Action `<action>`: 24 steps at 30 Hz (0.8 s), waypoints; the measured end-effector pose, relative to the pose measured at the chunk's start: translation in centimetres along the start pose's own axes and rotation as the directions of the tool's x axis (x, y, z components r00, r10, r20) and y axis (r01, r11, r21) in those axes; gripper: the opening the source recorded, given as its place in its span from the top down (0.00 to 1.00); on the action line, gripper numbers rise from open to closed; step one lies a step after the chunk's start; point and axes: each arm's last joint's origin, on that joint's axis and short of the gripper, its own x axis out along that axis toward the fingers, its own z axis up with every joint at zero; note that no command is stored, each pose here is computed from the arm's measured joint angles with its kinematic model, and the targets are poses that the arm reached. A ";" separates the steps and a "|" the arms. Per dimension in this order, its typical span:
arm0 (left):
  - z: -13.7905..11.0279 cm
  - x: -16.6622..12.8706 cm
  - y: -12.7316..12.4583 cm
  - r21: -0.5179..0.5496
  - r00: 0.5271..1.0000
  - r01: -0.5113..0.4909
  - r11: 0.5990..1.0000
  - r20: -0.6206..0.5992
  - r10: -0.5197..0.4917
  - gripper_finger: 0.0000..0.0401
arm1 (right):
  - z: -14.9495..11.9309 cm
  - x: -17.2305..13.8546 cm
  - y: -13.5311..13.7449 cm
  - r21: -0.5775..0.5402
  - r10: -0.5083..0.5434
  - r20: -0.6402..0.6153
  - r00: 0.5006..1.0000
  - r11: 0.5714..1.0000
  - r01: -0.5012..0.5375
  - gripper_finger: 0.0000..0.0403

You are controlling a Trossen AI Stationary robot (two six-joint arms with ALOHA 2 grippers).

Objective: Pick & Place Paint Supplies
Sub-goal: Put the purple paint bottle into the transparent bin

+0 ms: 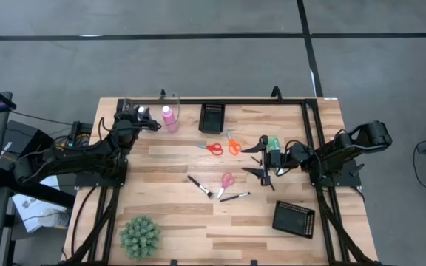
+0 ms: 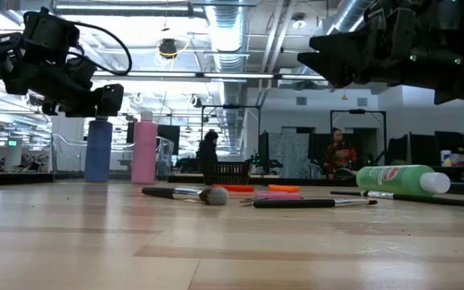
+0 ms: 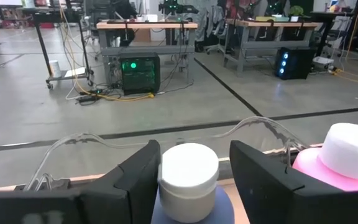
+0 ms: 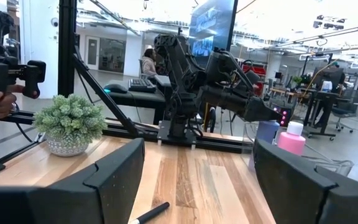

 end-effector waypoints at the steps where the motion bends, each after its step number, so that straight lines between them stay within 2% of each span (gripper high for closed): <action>1: 0.0 0.0 0.0 -0.002 1.000 0.004 1.000 0.002 -0.004 0.53 | 0.0 0.0 0.0 -0.001 0.000 -0.001 1.000 1.000 0.000 0.29; 11: 0.7 -0.6 -0.7 0.052 0.996 0.061 0.997 0.059 -0.064 0.51 | 0.0 0.0 0.0 -0.001 -0.001 -0.001 1.000 1.000 0.001 0.29; 24: 0.7 -0.6 -0.8 0.092 0.997 0.052 0.994 0.060 -0.058 0.46 | 0.0 0.0 0.0 -0.001 -0.001 -0.001 1.000 1.000 0.001 0.29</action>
